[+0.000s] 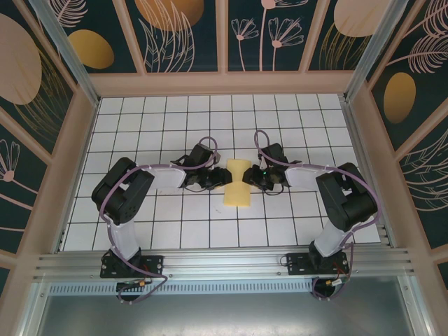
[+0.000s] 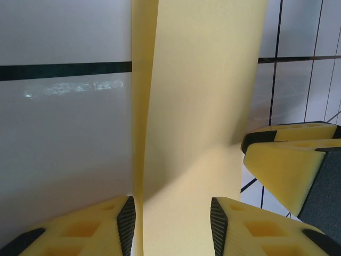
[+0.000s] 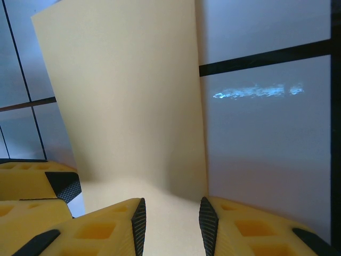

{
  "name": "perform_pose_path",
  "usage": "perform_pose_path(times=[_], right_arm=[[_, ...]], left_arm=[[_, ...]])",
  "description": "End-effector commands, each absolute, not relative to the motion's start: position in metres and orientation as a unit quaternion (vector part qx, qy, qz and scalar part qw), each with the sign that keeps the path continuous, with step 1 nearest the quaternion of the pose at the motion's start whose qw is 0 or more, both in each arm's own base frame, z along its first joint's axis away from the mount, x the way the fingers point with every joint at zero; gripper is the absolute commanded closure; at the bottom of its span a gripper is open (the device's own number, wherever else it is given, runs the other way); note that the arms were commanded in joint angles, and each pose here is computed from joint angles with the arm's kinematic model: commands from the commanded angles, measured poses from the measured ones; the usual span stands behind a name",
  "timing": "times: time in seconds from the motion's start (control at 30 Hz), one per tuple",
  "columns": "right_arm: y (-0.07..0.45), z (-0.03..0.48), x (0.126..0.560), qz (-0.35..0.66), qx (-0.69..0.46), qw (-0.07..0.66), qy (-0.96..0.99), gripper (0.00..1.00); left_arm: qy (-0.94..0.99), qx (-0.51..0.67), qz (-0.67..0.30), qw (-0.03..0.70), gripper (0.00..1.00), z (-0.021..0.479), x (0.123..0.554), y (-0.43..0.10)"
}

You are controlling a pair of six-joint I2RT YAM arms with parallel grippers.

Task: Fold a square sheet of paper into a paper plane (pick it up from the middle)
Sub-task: Fold the triangle a second time at the center of the table.

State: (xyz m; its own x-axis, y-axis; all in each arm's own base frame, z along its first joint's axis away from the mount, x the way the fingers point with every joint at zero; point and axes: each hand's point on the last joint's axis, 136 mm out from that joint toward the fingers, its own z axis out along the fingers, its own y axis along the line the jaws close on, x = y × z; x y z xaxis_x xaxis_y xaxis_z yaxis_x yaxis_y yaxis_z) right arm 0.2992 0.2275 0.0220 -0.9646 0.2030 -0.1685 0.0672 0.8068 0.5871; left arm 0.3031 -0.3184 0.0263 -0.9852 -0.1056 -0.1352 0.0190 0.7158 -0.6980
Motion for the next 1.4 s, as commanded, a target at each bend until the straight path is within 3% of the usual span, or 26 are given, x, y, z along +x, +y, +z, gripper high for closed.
perform_pose_path(times=[0.0, 1.37], right_arm=[[0.214, 0.009, 0.29, 0.278, 0.092, 0.099, 0.951, 0.63], [0.214, 0.01, 0.292, 0.282, 0.09, 0.099, 0.95, 0.63]], left_arm=[[0.929, -0.019, -0.362, 0.072, 0.56, 0.021, 0.299, -0.315], [0.904, -0.016, -0.414, 0.105, 0.65, 0.057, 0.311, -0.332]])
